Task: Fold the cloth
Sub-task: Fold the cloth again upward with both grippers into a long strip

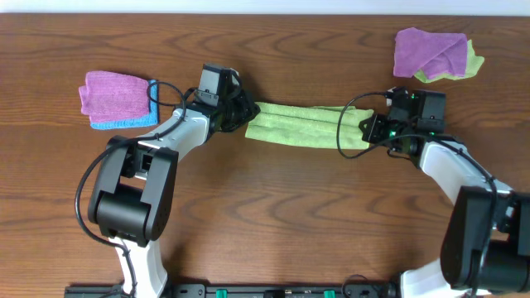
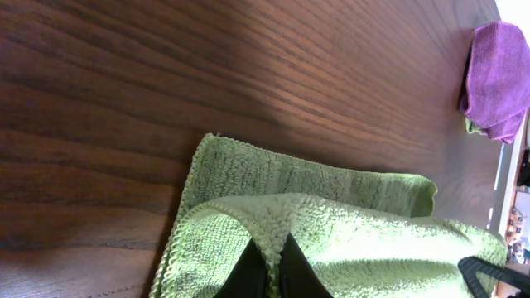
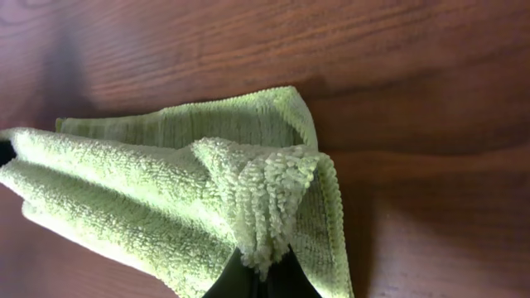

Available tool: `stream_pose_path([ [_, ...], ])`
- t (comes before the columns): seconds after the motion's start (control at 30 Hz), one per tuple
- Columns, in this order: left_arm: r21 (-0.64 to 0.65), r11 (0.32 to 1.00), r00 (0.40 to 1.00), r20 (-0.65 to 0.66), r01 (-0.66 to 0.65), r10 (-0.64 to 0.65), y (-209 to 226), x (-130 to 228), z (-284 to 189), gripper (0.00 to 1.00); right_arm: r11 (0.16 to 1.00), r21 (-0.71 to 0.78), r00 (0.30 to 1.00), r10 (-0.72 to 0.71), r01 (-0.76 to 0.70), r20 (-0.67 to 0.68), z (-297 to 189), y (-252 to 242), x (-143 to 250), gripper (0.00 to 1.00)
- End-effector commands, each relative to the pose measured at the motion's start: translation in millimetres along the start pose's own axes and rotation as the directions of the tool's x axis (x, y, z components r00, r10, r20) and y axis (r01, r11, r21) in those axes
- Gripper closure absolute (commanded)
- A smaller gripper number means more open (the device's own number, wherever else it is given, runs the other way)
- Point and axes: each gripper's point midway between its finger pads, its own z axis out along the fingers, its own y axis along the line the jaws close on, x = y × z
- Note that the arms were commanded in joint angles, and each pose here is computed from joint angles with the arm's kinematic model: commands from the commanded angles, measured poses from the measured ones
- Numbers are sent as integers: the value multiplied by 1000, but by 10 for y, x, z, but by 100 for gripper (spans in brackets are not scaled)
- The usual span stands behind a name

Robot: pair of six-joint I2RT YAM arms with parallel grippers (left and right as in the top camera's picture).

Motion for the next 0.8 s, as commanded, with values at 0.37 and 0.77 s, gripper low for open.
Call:
stream_pose_path([
  [0.37,-111,994,998,60,-10,17,253,-168,-22,89,995,103,998,-4,-3,64,190,-256,-200,98],
  [0.77,-120,993,998,65,-12,20,269,-175,-25,87,995,88,995,-55,48,78,271,-74,-224,1],
])
